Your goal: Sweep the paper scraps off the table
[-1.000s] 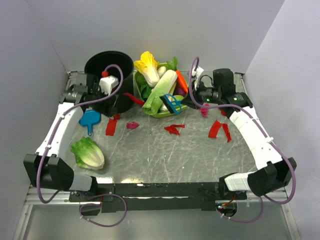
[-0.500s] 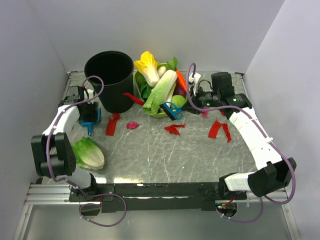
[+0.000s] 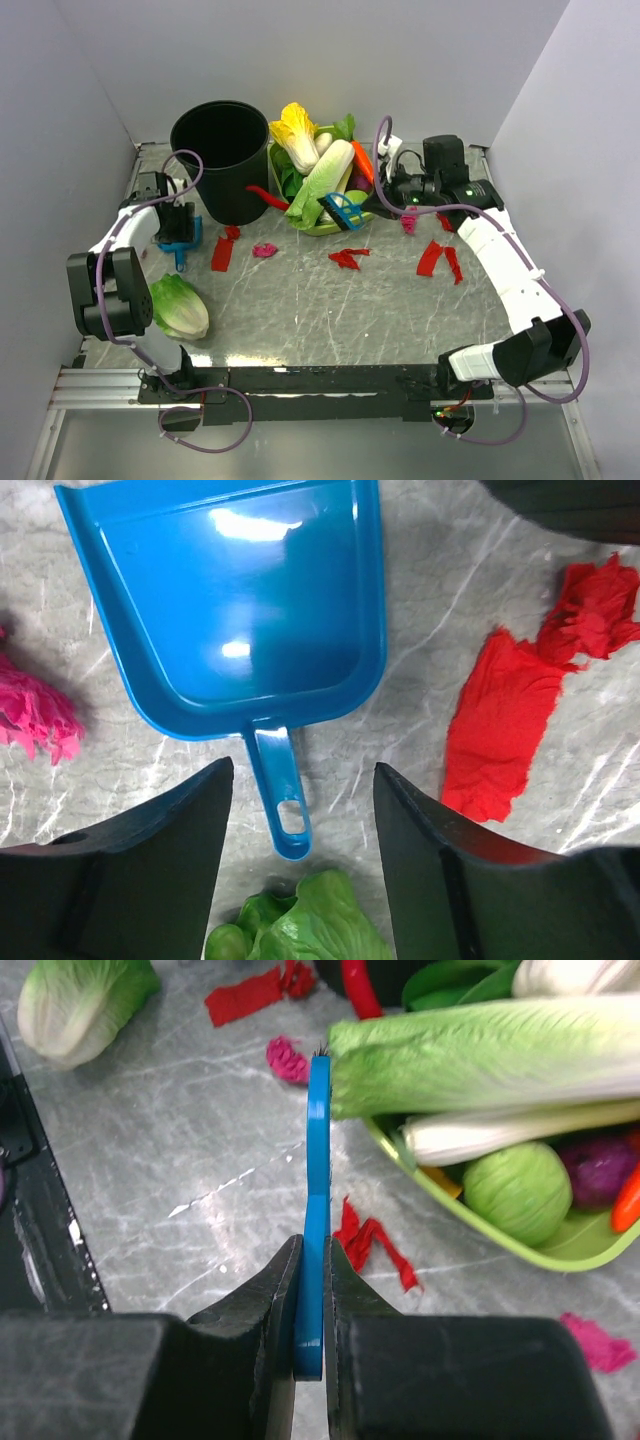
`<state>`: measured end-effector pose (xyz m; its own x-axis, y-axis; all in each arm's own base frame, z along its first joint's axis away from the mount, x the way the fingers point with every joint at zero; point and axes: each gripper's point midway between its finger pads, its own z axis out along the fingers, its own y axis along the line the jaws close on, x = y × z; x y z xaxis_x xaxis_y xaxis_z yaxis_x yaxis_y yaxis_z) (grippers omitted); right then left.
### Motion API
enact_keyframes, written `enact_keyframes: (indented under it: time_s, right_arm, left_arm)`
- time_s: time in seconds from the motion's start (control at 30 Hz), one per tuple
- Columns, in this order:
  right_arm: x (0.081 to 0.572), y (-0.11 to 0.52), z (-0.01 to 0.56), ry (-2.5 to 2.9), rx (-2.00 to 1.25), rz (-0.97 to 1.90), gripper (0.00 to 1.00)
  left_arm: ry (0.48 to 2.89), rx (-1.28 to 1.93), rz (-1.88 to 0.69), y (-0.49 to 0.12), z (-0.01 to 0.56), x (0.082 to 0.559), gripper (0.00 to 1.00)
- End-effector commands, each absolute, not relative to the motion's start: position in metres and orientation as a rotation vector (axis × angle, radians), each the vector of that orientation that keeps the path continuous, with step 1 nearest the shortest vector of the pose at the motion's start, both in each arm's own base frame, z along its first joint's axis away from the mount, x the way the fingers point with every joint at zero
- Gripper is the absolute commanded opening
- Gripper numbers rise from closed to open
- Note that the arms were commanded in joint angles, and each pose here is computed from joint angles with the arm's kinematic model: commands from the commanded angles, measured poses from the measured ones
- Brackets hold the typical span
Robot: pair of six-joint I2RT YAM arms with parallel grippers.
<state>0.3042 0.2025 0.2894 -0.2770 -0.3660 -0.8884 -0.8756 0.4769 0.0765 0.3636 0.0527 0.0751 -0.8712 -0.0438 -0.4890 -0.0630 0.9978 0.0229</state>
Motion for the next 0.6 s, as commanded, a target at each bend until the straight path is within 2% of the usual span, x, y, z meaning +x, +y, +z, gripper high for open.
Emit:
enact_keyframes:
  time_s: [0.0,0.27,0.57]
  right_arm:
    - [0.319,0.218,0.312,1.755,-1.081,0.71,0.0]
    - [0.342,0.241,0.323,1.727,-1.022,0.613,0.0]
    - [0.335,0.253,0.318,1.746,-1.044,0.65,0.0]
  left_arm:
    - [2.63,-0.115,0.075,0.06,0.073,0.355,0.62]
    - [2.696,-0.098,0.057,0.056,0.047,0.336,0.63]
    - [2.692,-0.162,0.11,0.069,0.047,0.342,0.63]
